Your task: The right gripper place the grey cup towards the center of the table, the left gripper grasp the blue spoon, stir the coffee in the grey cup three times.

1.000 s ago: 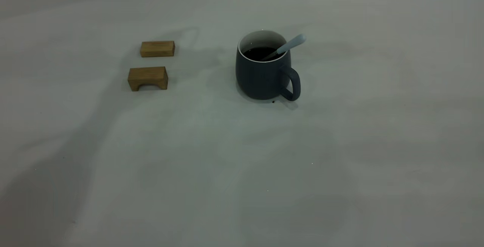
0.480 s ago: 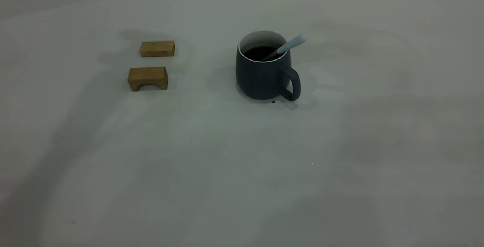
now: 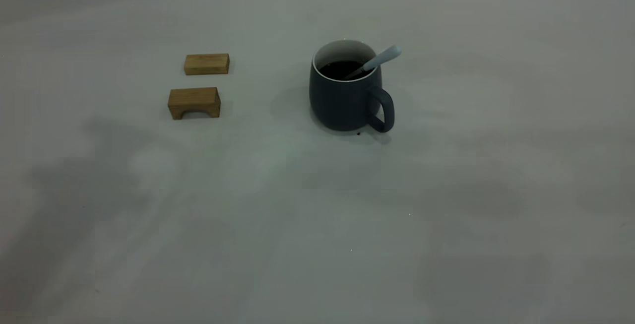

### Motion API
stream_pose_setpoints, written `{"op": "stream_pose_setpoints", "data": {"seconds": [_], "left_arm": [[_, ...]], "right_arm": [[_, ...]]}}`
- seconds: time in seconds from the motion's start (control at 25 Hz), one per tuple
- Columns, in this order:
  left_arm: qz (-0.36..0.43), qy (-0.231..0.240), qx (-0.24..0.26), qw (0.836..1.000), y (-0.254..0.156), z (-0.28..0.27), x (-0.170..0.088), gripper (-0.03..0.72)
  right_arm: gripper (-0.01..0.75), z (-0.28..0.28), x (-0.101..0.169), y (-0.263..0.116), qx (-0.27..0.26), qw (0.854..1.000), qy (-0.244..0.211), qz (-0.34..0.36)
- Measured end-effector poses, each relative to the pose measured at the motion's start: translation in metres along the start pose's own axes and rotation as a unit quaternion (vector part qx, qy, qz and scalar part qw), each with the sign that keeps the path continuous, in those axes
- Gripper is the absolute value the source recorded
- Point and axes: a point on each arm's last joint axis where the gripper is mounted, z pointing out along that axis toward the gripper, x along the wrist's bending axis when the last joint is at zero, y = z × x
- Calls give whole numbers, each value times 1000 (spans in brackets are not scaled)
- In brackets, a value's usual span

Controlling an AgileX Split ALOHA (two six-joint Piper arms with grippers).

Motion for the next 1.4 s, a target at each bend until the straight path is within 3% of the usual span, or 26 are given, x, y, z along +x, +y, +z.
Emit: {"op": "stream_pose_setpoints", "data": {"seconds": [0.2, 0.36, 0.6, 0.84, 1.4], "left_arm": [[-21, -5, 55, 998, -78, 18, 8, 560], [-99, -6, 42, 994, -141, 16, 22, 560], [-163, 9, -59, 985, -212, 1, 14, 560], [-191, 15, -176, 966, -256, -1, -3, 560], [-195, 23, -306, 931, -295, -1, -19, 560]], "right_arm": [[238, 0, 0, 0, 0, 1000, 0, 0], [238, 0, 0, 0, 0, 1000, 0, 0], [238, 0, 0, 0, 0, 1000, 0, 0], [238, 0, 0, 0, 0, 1000, 0, 0], [238, 0, 0, 0, 0, 1000, 0, 0]]}}
